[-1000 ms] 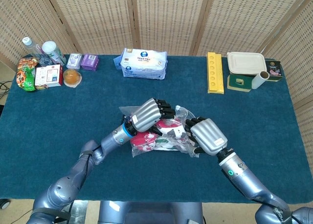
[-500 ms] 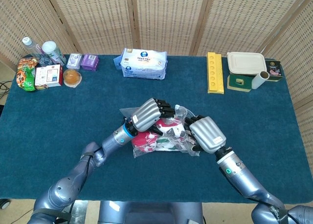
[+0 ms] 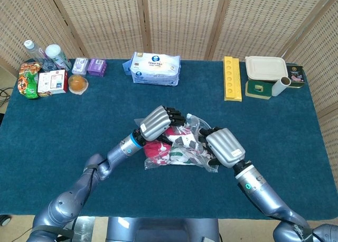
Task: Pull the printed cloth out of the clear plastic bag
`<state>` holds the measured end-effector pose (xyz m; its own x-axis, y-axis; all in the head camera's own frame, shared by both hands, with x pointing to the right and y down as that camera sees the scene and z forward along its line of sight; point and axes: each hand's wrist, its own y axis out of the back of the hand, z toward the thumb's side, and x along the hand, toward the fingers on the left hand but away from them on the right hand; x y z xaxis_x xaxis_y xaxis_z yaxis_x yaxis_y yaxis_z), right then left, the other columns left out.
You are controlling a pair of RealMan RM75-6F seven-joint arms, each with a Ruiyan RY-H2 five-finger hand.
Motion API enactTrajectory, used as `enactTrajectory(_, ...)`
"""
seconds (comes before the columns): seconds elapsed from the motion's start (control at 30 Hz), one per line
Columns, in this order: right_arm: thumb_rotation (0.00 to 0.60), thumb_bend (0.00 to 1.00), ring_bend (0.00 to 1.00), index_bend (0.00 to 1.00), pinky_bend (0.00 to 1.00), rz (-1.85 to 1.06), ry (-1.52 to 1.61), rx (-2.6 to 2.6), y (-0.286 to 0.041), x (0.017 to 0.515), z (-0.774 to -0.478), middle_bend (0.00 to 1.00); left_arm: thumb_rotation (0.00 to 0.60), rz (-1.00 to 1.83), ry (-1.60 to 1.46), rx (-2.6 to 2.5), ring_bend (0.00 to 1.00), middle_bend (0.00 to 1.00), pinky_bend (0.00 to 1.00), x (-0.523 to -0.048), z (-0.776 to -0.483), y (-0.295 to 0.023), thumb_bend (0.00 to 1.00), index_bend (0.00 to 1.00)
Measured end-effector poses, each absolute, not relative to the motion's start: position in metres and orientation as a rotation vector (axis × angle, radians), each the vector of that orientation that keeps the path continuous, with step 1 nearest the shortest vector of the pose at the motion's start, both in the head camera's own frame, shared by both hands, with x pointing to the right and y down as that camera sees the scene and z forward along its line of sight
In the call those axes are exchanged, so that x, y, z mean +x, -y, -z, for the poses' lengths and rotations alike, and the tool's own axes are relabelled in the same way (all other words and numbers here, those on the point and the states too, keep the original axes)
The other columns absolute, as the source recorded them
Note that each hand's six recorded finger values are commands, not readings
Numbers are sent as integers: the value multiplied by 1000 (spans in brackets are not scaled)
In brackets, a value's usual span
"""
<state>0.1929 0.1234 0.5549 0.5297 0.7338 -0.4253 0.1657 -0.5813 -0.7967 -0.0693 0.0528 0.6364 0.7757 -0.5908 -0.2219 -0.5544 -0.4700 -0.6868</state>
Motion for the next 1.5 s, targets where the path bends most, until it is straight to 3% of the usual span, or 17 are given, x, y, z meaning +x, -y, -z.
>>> enactTrajectory(0.4, 600, 365, 486, 661, 448, -1047, 711, -2074, -126, 195, -560, 394, 600, 89, -820, -2201, 554, 578, 621, -80, -642, -53, 254, 800)
enactTrajectory(0.5, 600, 366, 486, 662, 448, -1054, 709, -2078, -126, 195, -562, 394, 600, 101, -801, -2204, 514, 525, 587, -82, -644, -54, 176, 621)
enactTrajectory(0.6, 600, 366, 486, 661, 448, -1075, 698, -2095, -128, 195, -567, 394, 600, 152, -765, -2221, 399, 388, 505, -85, -652, -55, 111, 311)
enactTrajectory(0.67, 600, 366, 486, 661, 447, -1088, 691, -2103, -128, 195, -571, 394, 600, 205, -730, -2244, 252, 241, 406, -87, -660, -55, 72, 85)
enactTrajectory(0.73, 600, 367, 487, 661, 446, -1101, 689, -2106, -127, 196, -574, 394, 600, 259, -694, -2267, 132, 132, 321, -88, -668, -55, 42, 5)
enactTrajectory(0.83, 600, 366, 486, 661, 445, -1120, 688, -2102, -125, 197, -578, 394, 600, 345, -639, -2300, 17, 44, 215, -91, -676, -56, 9, 0)
enactTrajectory(0.93, 600, 367, 486, 662, 441, -1139, 685, -2091, -122, 199, -582, 394, 600, 413, -599, -2329, 0, 17, 172, -92, -679, -57, 2, 0)
enactTrajectory(1.23, 600, 366, 487, 661, 438, -1190, 668, -2051, -116, 208, -593, 395, 600, 504, -576, -2252, 0, 15, 175, -115, -652, -41, 0, 0)
enactTrajectory(1.5, 600, 366, 485, 661, 432, -1205, 661, -2039, -115, 215, -598, 395, 600, 654, -620, -2104, 0, 15, 178, -188, -642, -26, 0, 0)
